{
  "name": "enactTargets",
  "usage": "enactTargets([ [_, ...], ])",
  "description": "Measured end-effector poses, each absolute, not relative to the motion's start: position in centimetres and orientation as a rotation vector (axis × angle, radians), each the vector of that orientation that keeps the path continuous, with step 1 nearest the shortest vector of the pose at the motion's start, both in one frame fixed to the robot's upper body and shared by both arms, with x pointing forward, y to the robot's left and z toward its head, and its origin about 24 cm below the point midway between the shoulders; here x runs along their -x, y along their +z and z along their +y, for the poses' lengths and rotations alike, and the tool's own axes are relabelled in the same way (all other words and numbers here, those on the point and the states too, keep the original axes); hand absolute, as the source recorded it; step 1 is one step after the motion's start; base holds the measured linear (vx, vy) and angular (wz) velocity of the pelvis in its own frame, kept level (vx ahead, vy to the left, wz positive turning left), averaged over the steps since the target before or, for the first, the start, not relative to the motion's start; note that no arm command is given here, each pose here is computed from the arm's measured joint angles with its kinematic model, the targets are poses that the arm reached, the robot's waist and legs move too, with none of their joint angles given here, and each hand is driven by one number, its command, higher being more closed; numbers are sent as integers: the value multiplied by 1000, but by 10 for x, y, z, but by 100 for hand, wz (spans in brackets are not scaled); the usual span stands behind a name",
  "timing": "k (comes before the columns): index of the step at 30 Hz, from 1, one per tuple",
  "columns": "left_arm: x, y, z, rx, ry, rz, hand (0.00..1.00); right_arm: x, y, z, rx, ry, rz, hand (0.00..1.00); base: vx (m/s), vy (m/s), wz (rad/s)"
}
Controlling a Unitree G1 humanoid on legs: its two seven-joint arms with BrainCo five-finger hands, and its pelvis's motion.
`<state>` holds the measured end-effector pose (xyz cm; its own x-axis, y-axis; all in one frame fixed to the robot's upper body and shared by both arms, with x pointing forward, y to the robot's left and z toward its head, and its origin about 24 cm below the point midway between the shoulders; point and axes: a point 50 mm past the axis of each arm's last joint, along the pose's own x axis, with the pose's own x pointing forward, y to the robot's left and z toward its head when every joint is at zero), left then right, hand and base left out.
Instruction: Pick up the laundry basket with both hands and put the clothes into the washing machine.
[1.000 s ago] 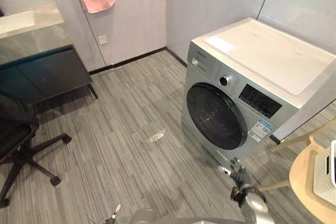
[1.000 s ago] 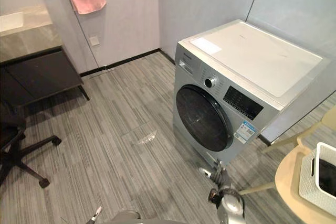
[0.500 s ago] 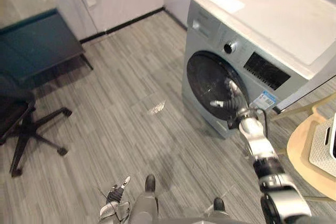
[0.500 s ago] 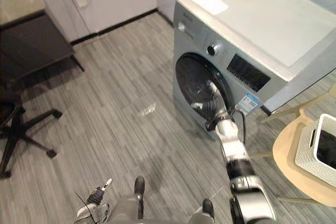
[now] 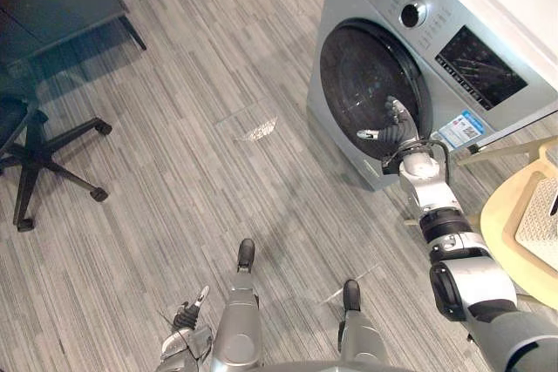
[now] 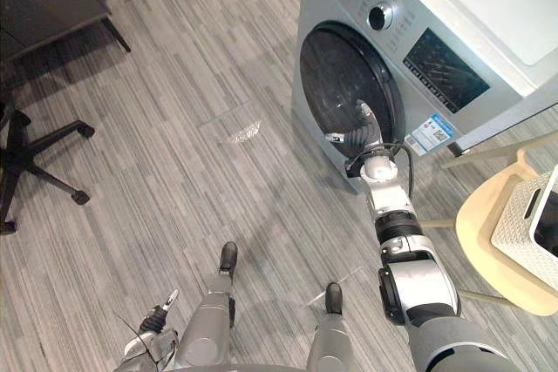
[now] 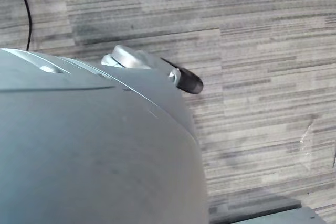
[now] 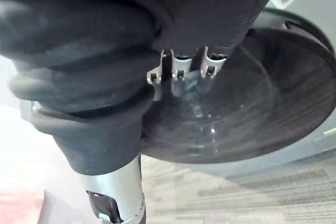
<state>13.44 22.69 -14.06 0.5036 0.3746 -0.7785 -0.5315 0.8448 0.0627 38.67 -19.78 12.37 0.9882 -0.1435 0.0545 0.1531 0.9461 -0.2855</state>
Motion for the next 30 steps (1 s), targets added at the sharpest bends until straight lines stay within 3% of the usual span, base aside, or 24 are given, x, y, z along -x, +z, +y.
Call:
enactTargets([
  [5, -147, -136, 225, 189, 545, 851, 0, -376, 134, -196, 271, -178, -151, 0, 8, -38, 1],
  [14, -148, -136, 224, 199, 551, 848, 0, -378, 134, -174, 237, -131, -161, 0, -8, -40, 0],
  [21, -167, -126, 223, 248, 616, 781, 0, -416, 233, -150, 28, -274, -263, 0, -64, -31, 5],
  [30, -180, -118, 215, 307, 615, 702, 0, -427, 266, -162, -204, -301, -216, 0, 22, -19, 30],
])
